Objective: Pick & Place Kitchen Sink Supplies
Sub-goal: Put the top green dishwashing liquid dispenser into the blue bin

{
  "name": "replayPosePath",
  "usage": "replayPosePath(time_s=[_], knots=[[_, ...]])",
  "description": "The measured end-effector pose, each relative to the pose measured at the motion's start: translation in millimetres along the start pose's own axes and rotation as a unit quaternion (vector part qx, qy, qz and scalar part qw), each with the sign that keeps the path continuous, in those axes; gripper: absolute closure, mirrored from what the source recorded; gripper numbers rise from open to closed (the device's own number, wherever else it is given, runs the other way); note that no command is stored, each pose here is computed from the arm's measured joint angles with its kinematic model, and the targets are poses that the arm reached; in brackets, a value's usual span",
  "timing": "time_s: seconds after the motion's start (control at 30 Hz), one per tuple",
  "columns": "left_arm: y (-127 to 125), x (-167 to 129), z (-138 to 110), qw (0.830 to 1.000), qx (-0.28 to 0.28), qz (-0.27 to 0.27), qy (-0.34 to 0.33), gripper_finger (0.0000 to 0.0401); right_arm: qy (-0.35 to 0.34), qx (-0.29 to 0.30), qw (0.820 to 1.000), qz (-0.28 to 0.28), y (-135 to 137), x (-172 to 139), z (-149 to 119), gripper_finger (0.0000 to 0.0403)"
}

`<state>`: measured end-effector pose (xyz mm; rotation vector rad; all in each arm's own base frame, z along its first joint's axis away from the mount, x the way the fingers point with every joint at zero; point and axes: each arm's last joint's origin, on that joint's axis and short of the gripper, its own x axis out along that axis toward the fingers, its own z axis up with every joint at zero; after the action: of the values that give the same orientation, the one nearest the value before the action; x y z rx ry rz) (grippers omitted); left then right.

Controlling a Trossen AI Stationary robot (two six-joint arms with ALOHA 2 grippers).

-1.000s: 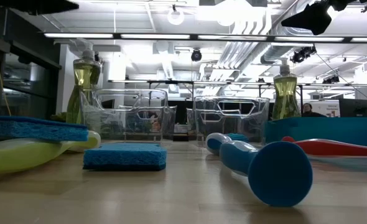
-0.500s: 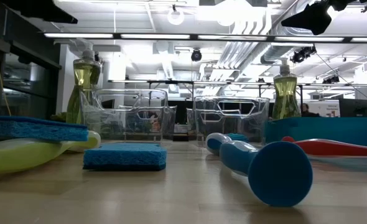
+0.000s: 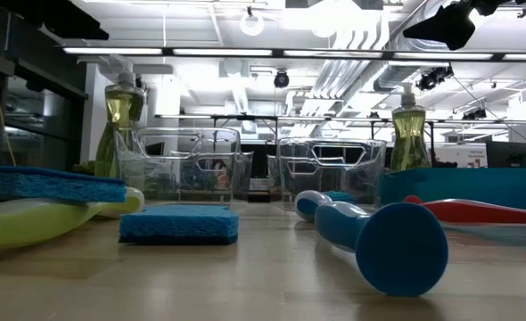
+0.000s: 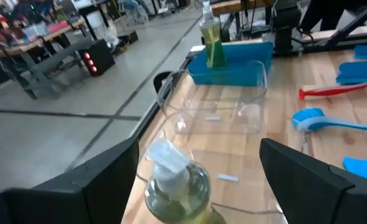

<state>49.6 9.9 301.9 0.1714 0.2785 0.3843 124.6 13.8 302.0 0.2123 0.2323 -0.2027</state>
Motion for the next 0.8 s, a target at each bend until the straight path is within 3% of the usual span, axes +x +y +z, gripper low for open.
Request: replayPosePath(time_s=[0.23, 0.8], knots=[[0.6, 0.0, -2.2, 0.999, -0.037, 0.013, 0.011, 0.0073, 0.000, 0.000, 1.000, 0.000, 0.0, 0.0, 0.0, 0.0004], [7.0, -12.9, -9.9, 0.998, -0.047, 0.029, -0.001, 0.0073, 0.000, 0.000, 1.000, 0.000, 0.0, 0.1, -0.1, 0.0004]])
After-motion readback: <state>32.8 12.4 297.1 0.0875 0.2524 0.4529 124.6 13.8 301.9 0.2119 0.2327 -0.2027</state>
